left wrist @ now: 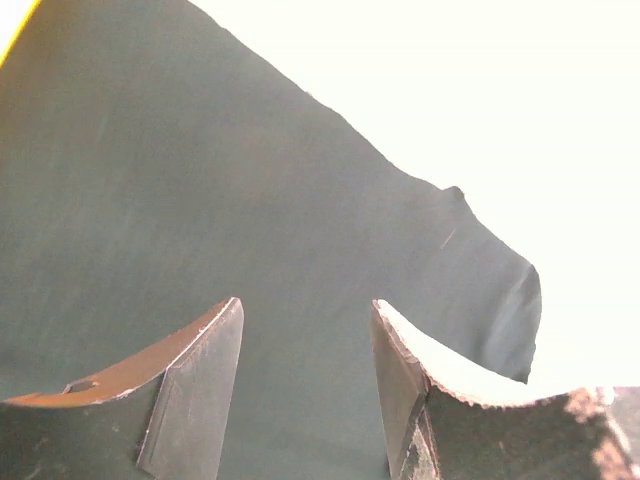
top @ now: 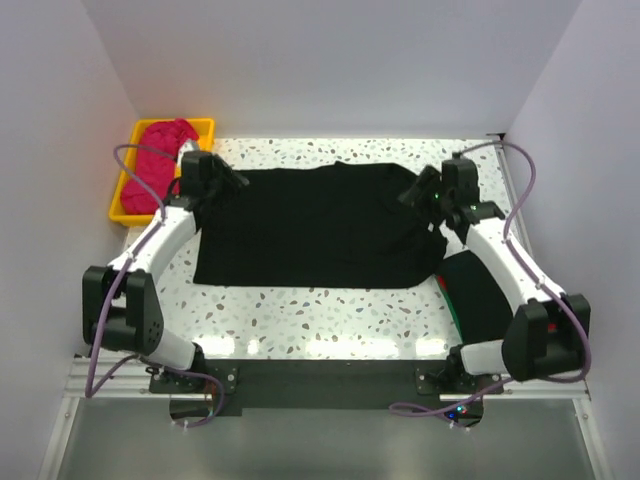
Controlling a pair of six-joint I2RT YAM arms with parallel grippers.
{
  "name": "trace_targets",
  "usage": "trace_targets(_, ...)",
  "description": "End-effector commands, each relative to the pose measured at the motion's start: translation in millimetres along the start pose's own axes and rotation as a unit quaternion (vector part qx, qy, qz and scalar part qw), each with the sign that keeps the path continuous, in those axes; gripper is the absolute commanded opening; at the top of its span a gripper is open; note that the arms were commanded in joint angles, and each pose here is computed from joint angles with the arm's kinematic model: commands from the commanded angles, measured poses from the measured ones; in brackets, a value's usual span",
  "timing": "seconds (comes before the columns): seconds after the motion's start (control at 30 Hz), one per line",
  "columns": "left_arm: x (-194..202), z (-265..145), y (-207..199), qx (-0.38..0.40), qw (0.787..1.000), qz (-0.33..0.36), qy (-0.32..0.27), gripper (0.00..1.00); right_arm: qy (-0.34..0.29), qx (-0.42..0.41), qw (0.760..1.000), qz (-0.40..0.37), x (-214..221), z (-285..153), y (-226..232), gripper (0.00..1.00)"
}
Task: Fold and stack the t-shirts
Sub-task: Fold the tshirt
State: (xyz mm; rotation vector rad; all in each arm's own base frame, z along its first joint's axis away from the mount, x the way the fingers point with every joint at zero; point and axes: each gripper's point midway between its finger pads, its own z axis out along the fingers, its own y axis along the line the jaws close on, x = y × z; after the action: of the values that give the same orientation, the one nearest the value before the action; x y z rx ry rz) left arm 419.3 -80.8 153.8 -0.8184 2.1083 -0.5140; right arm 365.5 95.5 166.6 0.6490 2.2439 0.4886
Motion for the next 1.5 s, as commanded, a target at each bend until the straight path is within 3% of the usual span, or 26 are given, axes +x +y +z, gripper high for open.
trace_targets(0.0, -34, 24, -3, -0.041, 0.998, 0.028, -0.038, 0.59, -0.050, -0.029, 0.997, -0.048, -57, 25, 40, 0.65)
trace_targets(0.07, -46, 34, -13, -0.039, 0.998, 0.037, -0.034, 0.58, -0.046, -0.022, 0.997, -0.054, -70, 39, 42, 0.65)
trace_targets(0.17, -33, 47, -4, -0.057, 0.997, 0.046, 0.007, 0.57, -0.002, -0.018, 0.998, -0.062, -72, 55, 49, 0.63)
trace_targets(0.3, -16, 15, 5, -0.036, 0.999, 0.017, 0.005, 0.57, 0.028, 0.019, 0.999, -0.031, -31, 44, 14, 0.63)
trace_targets(0.33, 5, 10, 27, -0.053, 0.998, 0.006, 0.020, 0.58, 0.018, 0.009, 1.000, -0.019, -28, 24, 16, 0.63)
trace_targets(0.37, 11, 3, 34, -0.054, 0.998, 0.000, 0.021, 0.59, 0.044, 0.027, 0.999, -0.013, 2, 23, -8, 0.63)
trace_targets(0.57, 51, -50, 101, -0.111, 0.994, -0.021, 0.013, 0.62, 0.033, 0.027, 0.999, 0.012, 45, -37, -43, 0.63)
trace_targets(0.73, 89, -70, 148, -0.148, 0.988, -0.046, 0.026, 0.61, 0.071, 0.043, 0.996, 0.045, 95, -50, -77, 0.61)
trace_targets(0.87, 89, -77, 168, -0.167, 0.985, -0.052, 0.006, 0.61, 0.077, 0.054, 0.993, 0.068, 118, -49, -94, 0.59)
trace_targets(1.47, 78, -74, 209, -0.206, 0.976, -0.066, -0.015, 0.61, 0.033, 0.166, 0.983, 0.065, 109, -7, -139, 0.56)
